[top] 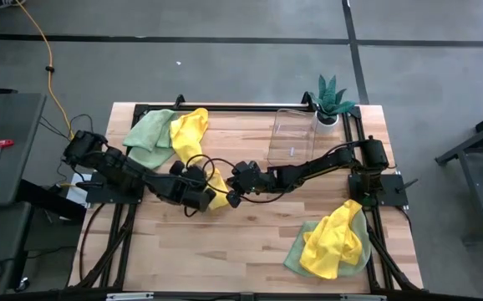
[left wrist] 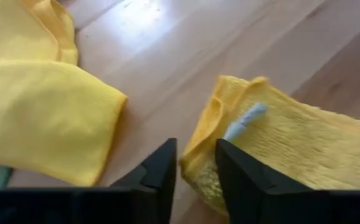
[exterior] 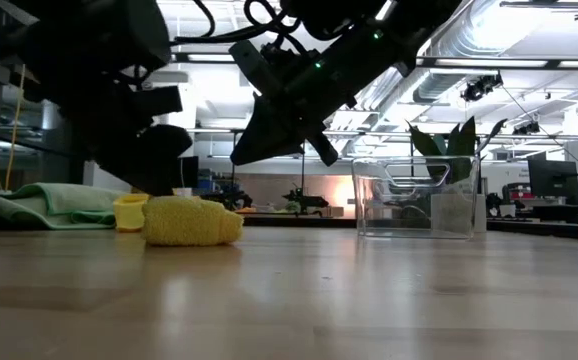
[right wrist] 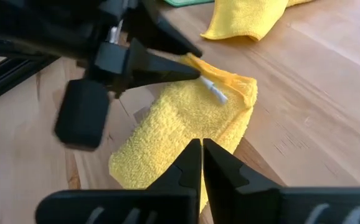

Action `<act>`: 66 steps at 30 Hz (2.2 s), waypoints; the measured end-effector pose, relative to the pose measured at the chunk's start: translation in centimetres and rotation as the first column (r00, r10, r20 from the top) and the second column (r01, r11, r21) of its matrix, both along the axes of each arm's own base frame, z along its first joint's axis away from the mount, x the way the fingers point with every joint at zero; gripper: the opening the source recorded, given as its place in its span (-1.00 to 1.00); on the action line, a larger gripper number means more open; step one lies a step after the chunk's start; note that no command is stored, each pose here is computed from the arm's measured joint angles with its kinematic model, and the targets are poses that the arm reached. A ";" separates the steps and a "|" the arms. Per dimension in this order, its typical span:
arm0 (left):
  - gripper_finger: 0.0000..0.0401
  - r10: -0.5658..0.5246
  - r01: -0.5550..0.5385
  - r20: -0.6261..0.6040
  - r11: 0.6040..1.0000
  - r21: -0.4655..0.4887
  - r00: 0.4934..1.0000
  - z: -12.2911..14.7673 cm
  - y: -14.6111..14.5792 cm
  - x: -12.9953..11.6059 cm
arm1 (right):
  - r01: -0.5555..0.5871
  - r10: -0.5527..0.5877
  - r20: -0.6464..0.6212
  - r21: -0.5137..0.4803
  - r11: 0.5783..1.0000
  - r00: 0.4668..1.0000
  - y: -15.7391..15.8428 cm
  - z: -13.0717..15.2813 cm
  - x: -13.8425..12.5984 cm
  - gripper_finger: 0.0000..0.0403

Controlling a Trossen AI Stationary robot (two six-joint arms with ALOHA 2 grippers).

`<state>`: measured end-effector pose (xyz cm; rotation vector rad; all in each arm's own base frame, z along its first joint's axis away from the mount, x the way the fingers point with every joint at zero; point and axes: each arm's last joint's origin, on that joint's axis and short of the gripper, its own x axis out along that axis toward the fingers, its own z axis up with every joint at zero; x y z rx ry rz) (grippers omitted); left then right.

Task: Fold microfiber towels
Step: Fold the middle yellow microfiber towel, then put the folded yellow microfiber towel into the transparent bin

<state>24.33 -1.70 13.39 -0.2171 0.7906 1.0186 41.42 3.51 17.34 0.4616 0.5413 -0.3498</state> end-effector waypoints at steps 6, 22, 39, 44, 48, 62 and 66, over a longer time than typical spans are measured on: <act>-0.10 -0.053 0.050 -0.074 0.998 -0.041 0.996 1.3 2.0 -0.4 | 0.000 0.000 0.000 0.000 1.000 1.000 0.0 0.0 0.0 -0.75; 0.17 0.131 -0.041 0.319 0.960 -0.276 0.939 8.0 2.4 -7.6 | -0.022 0.021 -0.097 -0.015 1.000 0.995 -0.2 3.2 -2.3 -0.50; 0.17 0.528 0.010 0.519 0.695 -0.719 0.672 0.6 -0.9 -8.1 | 0.036 0.024 -0.294 0.198 0.980 0.955 0.9 1.5 -8.1 0.11; 0.17 0.533 -0.033 0.475 0.689 -0.724 0.700 0.7 -0.9 -6.0 | 0.034 0.020 -0.273 0.193 0.981 0.962 0.9 1.6 -7.9 0.13; 0.17 0.541 -0.062 0.431 0.672 -0.738 0.723 -0.3 -0.5 -4.5 | 0.035 0.018 -0.268 0.193 0.981 0.963 0.8 1.7 -7.9 0.13; 0.16 0.646 -0.093 0.404 0.593 -0.800 0.648 -3.6 2.3 -1.5 | 0.018 0.028 -0.245 0.183 0.983 0.969 0.9 1.8 -7.7 0.13; 0.14 0.666 -0.108 0.419 0.599 -0.793 0.617 -3.9 2.8 -1.2 | 0.019 0.024 -0.236 0.179 0.984 0.971 0.9 1.8 -7.6 0.13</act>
